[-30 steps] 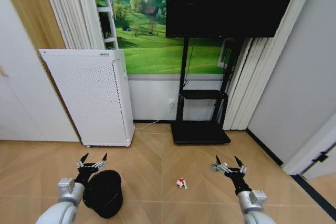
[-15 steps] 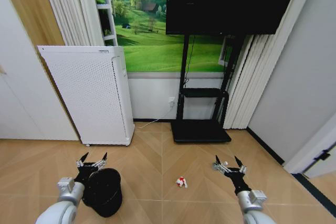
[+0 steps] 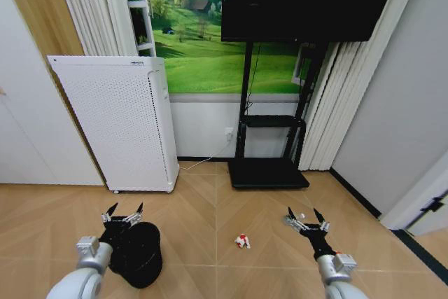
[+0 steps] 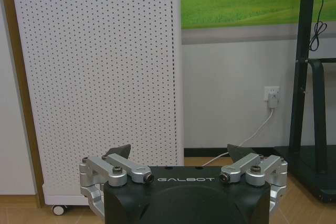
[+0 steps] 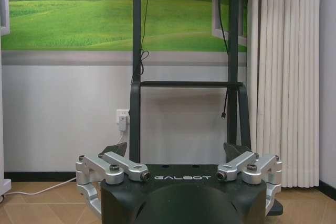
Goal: Pick up the trash bin and place the garbage on the floor into it.
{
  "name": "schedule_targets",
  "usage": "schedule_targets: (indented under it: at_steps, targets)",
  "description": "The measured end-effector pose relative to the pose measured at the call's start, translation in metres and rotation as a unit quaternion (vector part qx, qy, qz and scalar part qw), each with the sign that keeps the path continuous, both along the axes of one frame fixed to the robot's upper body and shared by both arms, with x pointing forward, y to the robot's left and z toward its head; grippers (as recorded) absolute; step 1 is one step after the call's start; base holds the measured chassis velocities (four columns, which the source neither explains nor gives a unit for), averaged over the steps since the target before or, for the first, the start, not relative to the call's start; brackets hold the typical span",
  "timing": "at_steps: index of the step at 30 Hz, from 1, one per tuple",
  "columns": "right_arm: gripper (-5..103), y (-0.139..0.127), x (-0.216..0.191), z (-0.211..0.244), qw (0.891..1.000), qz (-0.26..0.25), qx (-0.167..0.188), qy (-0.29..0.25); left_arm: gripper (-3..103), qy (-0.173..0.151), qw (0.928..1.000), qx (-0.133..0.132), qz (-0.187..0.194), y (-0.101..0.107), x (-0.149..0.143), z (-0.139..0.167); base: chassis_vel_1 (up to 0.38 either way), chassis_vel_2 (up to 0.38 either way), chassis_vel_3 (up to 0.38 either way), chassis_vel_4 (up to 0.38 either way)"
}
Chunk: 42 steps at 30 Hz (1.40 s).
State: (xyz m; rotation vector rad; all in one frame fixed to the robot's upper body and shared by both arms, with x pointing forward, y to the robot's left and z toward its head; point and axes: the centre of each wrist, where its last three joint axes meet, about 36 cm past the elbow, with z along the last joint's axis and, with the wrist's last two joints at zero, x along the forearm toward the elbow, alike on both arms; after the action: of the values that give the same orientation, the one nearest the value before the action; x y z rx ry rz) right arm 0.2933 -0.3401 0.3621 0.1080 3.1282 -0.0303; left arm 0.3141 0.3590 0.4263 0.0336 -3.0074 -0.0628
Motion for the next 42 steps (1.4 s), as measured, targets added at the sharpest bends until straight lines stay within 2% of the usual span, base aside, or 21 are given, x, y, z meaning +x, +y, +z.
schedule_targets:
  at_steps: [42]
  targets:
    - [100,-0.0012,-0.0012,-0.0011,1.000,-0.002,0.001,-0.001,100,0.000,1.0000,-0.001,-0.002,-0.0023,-0.0014,0.0010,0.000,0.000,0.000,0.000]
